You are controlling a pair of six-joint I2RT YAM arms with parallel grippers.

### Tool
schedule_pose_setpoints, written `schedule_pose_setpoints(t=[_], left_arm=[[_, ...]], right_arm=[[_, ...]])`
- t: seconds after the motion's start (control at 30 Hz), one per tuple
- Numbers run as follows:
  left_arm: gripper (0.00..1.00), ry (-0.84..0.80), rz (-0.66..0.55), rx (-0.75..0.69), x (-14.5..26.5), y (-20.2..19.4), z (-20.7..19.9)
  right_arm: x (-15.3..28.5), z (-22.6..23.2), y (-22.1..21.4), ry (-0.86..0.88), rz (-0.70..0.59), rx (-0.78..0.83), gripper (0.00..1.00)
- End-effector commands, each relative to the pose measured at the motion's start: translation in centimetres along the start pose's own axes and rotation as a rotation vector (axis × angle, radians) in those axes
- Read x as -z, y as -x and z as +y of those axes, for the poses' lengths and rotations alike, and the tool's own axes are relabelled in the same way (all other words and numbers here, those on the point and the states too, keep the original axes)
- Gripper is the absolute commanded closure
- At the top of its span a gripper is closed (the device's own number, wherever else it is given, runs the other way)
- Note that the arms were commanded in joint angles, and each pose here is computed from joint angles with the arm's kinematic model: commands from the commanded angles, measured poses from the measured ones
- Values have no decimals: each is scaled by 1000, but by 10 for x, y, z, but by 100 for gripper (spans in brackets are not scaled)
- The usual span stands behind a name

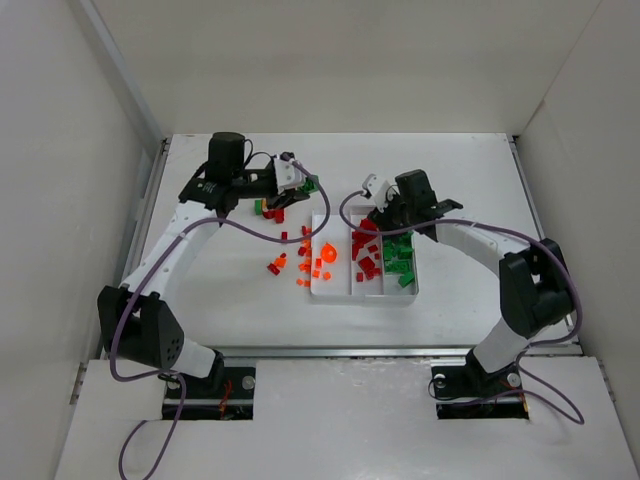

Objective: Sort the legos into containers by color

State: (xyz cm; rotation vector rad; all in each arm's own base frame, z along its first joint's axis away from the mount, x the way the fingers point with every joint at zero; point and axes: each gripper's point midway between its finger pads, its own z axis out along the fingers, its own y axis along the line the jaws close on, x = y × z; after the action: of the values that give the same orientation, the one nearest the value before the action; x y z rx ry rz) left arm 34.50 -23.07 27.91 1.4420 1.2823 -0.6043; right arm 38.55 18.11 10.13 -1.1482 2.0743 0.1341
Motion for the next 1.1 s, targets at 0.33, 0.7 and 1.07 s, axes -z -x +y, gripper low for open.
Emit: schedule_pose_setpoints(t=[0.33, 0.7, 1.07], left_arm=[[100, 35, -28, -19, 16, 10, -11], [100, 46, -37, -60, 18, 12, -13], [100, 261, 98, -165, 14, -5, 17]], right_arm=[[4, -31, -1, -121, 34, -79, 54], [53, -46, 46, -168, -90, -40, 4], [153, 18, 244, 186, -762, -276, 0]])
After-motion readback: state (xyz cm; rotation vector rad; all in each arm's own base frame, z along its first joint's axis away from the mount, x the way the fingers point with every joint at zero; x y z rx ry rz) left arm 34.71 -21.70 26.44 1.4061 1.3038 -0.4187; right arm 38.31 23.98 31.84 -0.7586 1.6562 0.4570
